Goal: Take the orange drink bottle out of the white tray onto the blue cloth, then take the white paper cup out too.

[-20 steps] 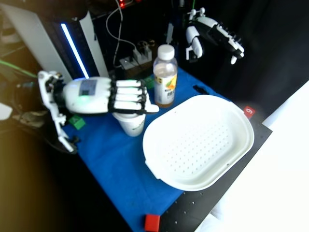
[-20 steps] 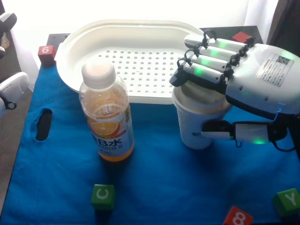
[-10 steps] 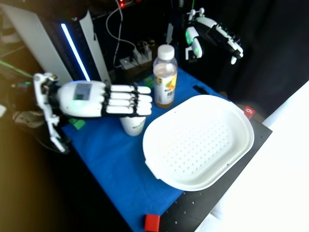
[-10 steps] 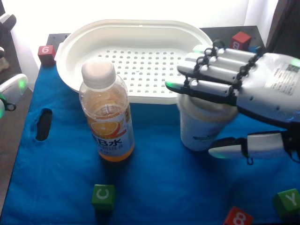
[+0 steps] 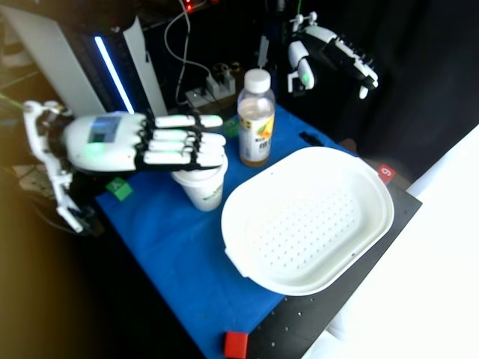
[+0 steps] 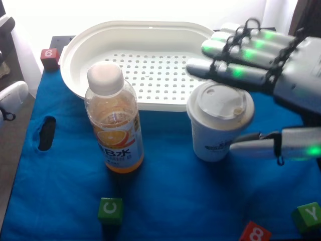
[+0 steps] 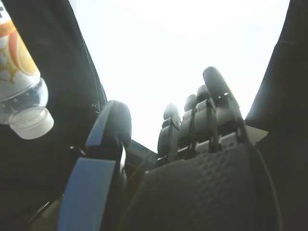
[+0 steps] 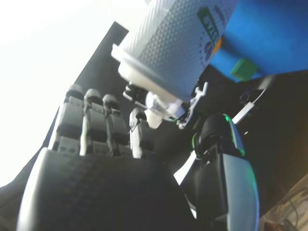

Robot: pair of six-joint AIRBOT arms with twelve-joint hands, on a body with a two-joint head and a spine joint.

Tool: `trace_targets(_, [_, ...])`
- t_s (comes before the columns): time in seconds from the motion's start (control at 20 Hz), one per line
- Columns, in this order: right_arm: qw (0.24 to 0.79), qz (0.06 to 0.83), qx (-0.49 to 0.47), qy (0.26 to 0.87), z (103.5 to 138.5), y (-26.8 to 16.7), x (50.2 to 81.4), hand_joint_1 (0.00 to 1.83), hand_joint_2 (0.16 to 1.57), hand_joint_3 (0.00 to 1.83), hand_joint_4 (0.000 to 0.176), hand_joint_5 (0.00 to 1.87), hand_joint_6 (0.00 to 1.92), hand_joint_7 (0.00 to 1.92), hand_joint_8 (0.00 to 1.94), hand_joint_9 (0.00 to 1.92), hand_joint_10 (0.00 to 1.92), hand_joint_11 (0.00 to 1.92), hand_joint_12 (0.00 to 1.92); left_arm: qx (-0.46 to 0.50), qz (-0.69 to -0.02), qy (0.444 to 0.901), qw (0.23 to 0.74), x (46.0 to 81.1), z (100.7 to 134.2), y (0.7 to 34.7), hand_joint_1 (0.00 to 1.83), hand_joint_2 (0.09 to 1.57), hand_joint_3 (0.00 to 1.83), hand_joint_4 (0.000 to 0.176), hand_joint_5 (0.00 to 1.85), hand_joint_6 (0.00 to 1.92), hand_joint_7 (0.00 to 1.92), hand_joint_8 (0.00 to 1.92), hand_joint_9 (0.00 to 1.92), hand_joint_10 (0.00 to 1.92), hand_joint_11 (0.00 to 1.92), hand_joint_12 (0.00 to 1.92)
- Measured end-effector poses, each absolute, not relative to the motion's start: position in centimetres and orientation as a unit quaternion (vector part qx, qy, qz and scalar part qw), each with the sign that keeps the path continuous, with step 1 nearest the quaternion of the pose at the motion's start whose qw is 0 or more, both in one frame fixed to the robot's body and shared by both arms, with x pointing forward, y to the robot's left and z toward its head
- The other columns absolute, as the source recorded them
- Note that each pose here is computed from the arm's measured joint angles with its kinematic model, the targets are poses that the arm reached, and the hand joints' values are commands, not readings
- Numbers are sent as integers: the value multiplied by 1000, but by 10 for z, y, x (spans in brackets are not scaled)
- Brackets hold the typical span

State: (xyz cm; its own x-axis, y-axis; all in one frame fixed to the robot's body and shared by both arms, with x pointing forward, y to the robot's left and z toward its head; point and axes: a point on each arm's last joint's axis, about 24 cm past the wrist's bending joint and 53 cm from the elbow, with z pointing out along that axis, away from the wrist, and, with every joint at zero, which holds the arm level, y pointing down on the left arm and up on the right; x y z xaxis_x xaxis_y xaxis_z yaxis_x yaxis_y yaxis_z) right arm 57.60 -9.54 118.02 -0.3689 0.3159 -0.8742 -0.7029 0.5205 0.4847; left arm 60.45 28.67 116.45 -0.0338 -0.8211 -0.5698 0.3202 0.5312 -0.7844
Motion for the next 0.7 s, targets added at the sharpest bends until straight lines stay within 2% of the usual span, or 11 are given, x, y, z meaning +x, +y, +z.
trace_targets(0.05, [553,475,-139,670,1190,-102,574,274,1195,21,74,0,0,0,0,0,0,0,450,-217,-433,573,661,604,1165,287,696,1356,0,95,126,2,89,4,137,16,0,944])
trace_targets(0.1, [556,475,-137,668,1193,-105,574,240,1240,23,97,0,0,0,0,0,0,0,233,-219,-432,573,661,604,1165,288,738,1366,0,76,127,2,89,3,129,12,0,935])
trace_targets(0.15, [566,481,-126,657,1202,-111,576,213,1283,28,95,0,0,0,0,0,0,0,46,-218,-432,572,662,604,1165,288,741,1382,3,64,113,3,67,2,102,5,0,875])
trace_targets(0.2, [575,485,-115,649,1210,-117,578,222,1324,43,98,0,0,0,0,0,0,0,8,-217,-433,573,661,603,1165,287,753,1381,1,47,108,2,64,1,109,8,0,860])
trace_targets(0.25, [586,490,-103,638,1219,-124,580,210,1337,45,93,0,0,0,0,0,0,0,1,-214,-435,572,661,603,1167,285,755,1390,3,40,98,1,54,0,99,4,0,837])
trace_targets(0.35, [601,496,-84,621,1231,-134,583,113,1368,51,63,0,0,0,0,0,0,0,0,-210,-438,571,662,602,1170,284,711,1374,0,47,119,4,112,7,150,19,0,897])
trace_targets(0.45, [615,491,-78,612,1237,-140,586,129,1372,42,61,0,0,0,0,0,0,0,0,-204,-440,568,665,601,1174,284,688,1341,0,75,146,6,130,4,153,14,0,967])
trace_targets(0.5, [626,483,-74,607,1240,-144,589,129,1371,40,54,0,0,0,0,0,0,0,0,-198,-441,567,667,601,1177,284,677,1353,0,80,132,4,121,2,146,9,0,942])
trace_targets(0.6, [642,469,-62,603,1243,-152,595,158,1398,43,10,0,0,0,0,0,0,0,0,-194,-445,561,670,601,1183,282,696,1359,1,78,122,0,95,1,122,2,0,942])
trace_targets(0.65, [646,464,-55,603,1243,-156,599,193,1402,39,18,0,0,0,0,0,0,0,0,-190,-447,559,672,601,1186,282,703,1366,4,67,116,0,80,0,110,0,0,943])
trace_targets(0.7, [650,461,-50,602,1244,-160,601,220,1395,31,35,0,0,0,0,0,0,17,9,-183,-448,559,673,601,1189,281,692,1364,2,69,120,1,76,0,117,4,0,886])
